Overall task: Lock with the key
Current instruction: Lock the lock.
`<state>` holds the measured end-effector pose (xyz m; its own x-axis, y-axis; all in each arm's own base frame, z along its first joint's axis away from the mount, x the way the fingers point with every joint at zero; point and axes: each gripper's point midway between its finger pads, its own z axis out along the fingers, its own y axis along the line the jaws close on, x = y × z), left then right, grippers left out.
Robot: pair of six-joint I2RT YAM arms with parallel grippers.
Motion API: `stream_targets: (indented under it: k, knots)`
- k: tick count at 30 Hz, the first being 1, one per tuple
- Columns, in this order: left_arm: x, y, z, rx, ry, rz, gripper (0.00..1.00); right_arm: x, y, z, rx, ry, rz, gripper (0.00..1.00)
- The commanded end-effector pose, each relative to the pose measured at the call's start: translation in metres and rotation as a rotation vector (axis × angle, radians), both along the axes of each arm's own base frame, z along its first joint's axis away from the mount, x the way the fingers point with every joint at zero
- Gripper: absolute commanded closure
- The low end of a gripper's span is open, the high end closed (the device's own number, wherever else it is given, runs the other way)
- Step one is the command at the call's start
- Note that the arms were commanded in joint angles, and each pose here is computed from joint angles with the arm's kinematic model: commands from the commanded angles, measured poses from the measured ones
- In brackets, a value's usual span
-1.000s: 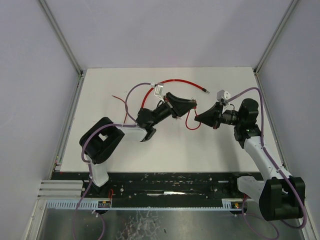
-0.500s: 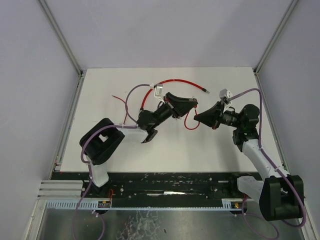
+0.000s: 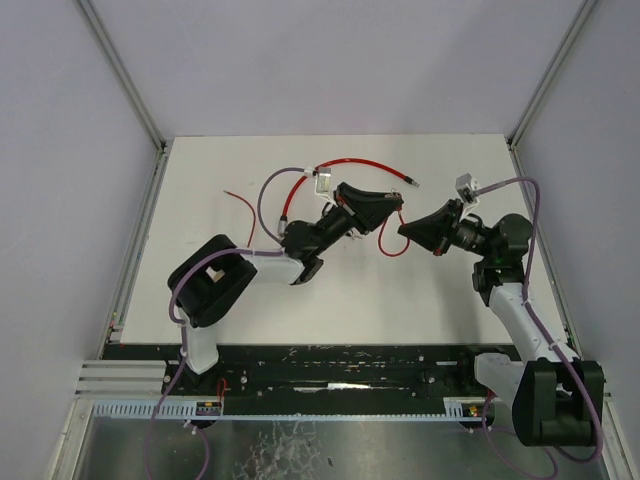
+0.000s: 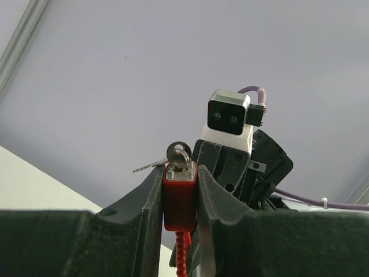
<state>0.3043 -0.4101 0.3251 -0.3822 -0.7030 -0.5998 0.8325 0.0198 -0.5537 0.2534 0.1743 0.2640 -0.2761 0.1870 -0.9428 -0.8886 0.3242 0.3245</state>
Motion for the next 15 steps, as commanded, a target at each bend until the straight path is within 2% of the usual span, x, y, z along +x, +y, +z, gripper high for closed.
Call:
stream_targets:
  k: [1,8,15]
  knots:
    - [-0.004,-0.016,-0.013,0.044,-0.043,-0.018,1.0,0.0,-0.013,0.045,0.044,-0.153,-0.065,1.0]
    - [-0.006,-0.028,-0.021,0.092,-0.069,-0.041,1.0,-0.001,-0.017,0.044,0.005,-0.191,-0.06,1.0]
    - [-0.003,-0.034,-0.028,0.207,-0.143,-0.078,1.0,0.003,-0.03,0.034,-0.157,-0.247,-0.054,1.0]
